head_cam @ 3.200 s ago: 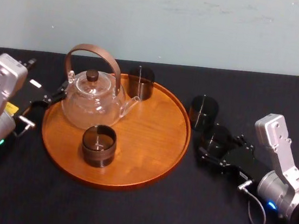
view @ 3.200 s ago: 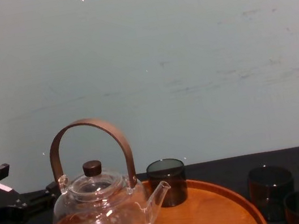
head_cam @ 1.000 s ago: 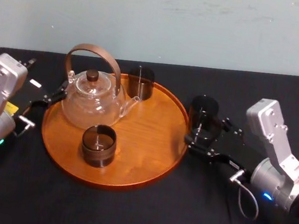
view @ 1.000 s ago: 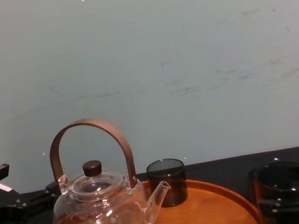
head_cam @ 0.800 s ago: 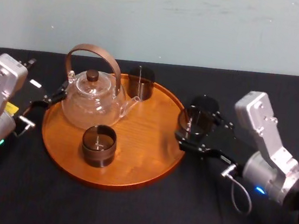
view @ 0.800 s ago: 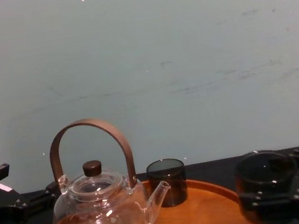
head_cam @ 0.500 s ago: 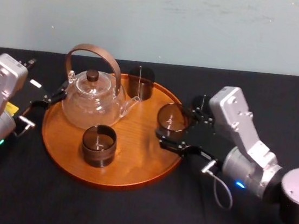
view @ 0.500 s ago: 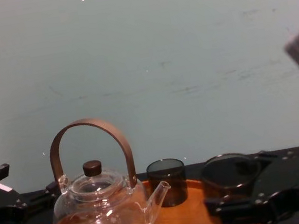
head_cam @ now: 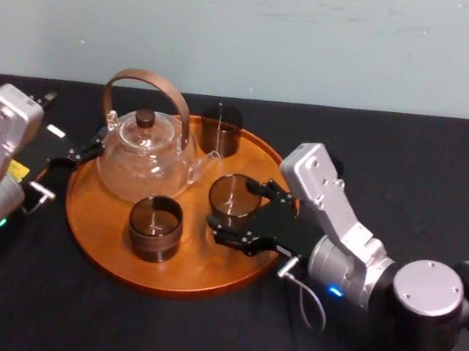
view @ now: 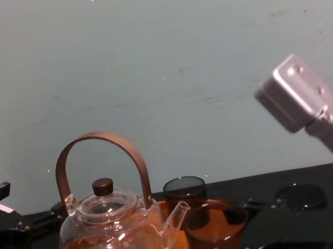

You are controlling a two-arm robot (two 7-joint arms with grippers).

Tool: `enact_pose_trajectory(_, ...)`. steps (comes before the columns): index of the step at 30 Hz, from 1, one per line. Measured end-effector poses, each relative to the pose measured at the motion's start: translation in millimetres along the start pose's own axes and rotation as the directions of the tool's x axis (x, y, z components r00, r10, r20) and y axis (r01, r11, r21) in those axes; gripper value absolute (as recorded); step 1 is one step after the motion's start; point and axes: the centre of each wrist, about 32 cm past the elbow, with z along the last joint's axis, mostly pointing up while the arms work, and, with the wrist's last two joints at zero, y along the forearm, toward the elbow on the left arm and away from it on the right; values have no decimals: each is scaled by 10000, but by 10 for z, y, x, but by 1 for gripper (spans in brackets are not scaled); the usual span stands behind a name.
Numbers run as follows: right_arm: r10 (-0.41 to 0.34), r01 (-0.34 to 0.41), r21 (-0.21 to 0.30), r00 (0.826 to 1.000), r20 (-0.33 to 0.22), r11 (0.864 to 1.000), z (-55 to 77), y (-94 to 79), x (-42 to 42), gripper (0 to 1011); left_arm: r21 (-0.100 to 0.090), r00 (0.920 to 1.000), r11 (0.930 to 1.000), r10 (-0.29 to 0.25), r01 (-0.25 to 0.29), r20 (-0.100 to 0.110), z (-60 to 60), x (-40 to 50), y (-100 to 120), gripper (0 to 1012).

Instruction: Pick up the glass from the table and place it on the tray.

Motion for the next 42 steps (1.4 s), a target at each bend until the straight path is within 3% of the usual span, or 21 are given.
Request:
enact_pose_trajectory(10,181,-182,-142,9998,-65,9997,-73,95,-43,908,0,10000,10000,0,0,-1,0,0,0,1001)
enact_pose_trajectory(42,400,-413,-523,9989,-262,9978,-225,177,-45,908,0,10000,10000,0,0,0,0,0,0,1001)
